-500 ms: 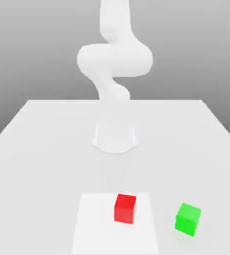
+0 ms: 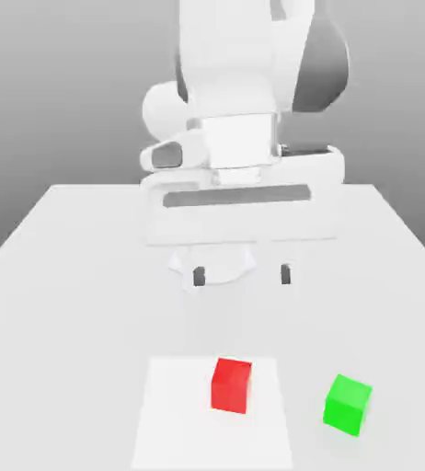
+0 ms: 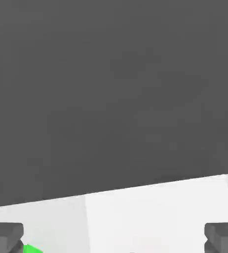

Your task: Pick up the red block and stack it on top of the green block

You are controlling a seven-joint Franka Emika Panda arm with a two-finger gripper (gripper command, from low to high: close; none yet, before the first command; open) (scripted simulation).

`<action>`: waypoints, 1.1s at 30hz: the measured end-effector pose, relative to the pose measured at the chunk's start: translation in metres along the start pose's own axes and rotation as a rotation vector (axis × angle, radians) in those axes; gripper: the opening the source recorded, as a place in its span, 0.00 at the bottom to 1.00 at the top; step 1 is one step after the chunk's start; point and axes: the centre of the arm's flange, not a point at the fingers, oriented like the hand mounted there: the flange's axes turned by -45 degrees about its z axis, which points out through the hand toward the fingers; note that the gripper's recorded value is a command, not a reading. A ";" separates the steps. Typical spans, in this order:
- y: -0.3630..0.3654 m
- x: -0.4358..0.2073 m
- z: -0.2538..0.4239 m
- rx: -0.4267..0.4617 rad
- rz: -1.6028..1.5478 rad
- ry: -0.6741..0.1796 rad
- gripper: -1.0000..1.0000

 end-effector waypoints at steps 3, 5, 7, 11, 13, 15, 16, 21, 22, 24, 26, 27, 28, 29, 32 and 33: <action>0.008 -0.032 0.056 -0.052 0.029 -0.094 0.50; 0.014 -0.050 0.085 -0.080 0.041 -0.133 0.50; 0.016 -0.055 0.106 -0.087 0.042 -0.142 0.50; 0.020 -0.063 0.146 -0.088 0.044 -0.146 0.00; 0.020 -0.063 0.145 -0.088 0.044 -0.146 0.00; 0.020 -0.063 0.145 -0.088 0.044 -0.146 0.00; 0.020 -0.063 0.145 -0.088 0.044 -0.145 0.00; 0.018 -0.059 0.124 -0.089 0.043 -0.144 0.00; 0.017 -0.057 0.115 -0.089 0.043 -0.144 0.00; 0.015 -0.056 0.097 -0.089 0.044 -0.146 0.00; 0.001 -0.055 0.088 -0.085 -0.006 -0.149 0.00; -0.008 -0.054 0.086 -0.083 -0.039 -0.150 0.00; -0.017 -0.053 0.084 -0.081 -0.074 -0.152 0.00; -0.027 -0.052 0.083 -0.079 -0.109 -0.153 0.00; -0.055 -0.051 0.079 -0.072 -0.215 -0.157 0.00; -0.065 -0.051 0.078 -0.069 -0.251 -0.159 0.00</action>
